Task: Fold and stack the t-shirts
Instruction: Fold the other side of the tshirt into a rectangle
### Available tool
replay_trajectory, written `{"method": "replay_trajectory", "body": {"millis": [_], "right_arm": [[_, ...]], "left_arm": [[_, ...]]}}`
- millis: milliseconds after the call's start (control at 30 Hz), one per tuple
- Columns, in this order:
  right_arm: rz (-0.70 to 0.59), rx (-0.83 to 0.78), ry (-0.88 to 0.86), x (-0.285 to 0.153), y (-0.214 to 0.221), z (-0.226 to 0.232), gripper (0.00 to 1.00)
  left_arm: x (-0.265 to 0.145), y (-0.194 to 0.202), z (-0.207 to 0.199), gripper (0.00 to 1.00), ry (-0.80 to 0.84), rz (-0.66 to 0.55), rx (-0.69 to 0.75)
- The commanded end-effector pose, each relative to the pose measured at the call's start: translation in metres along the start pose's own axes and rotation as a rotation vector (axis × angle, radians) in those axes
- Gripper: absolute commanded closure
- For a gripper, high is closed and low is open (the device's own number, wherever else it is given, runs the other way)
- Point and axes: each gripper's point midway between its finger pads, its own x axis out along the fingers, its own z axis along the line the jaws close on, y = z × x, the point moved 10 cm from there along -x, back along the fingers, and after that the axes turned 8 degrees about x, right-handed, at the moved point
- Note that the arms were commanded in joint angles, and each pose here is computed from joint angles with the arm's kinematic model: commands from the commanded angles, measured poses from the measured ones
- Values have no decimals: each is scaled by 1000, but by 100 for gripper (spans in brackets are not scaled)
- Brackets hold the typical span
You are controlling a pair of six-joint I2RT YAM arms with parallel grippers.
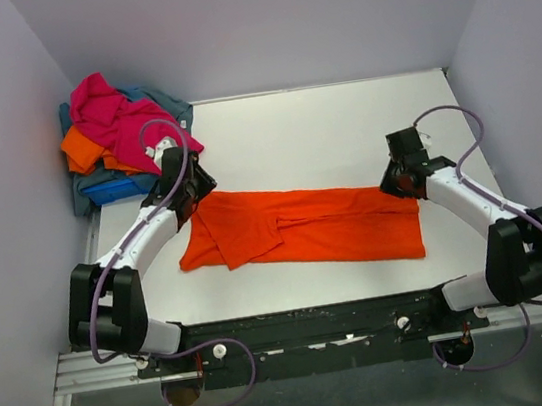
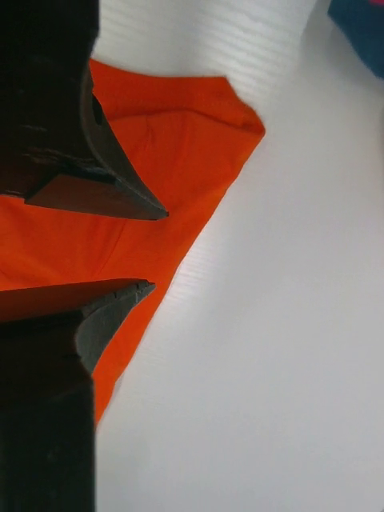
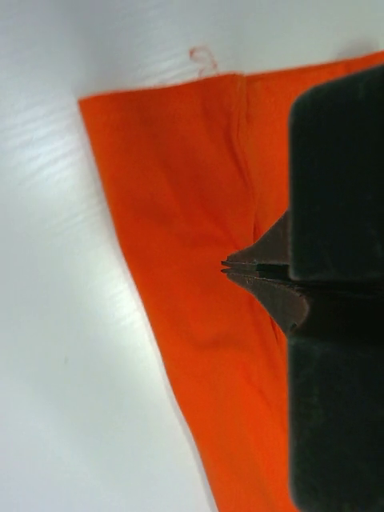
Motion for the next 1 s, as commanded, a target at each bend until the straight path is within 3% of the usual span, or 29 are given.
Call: {"method": "replay_trajectory", "body": {"millis": [0, 300, 467, 733, 967], "right_arm": [[43, 23, 112, 3, 12, -33, 99], [195, 198, 258, 42, 22, -70, 99], [141, 292, 331, 33, 18, -82, 99], [-9, 275, 292, 0, -4, -78, 99], [98, 369, 347, 23, 11, -94, 99]], "left_arm": [[-7, 23, -19, 55, 72, 47, 18], [22, 48, 0, 57, -16, 151, -15], [27, 53, 11, 57, -46, 153, -41], [15, 36, 8, 56, -67, 96, -18], [8, 34, 9, 56, -68, 91, -15]]}}
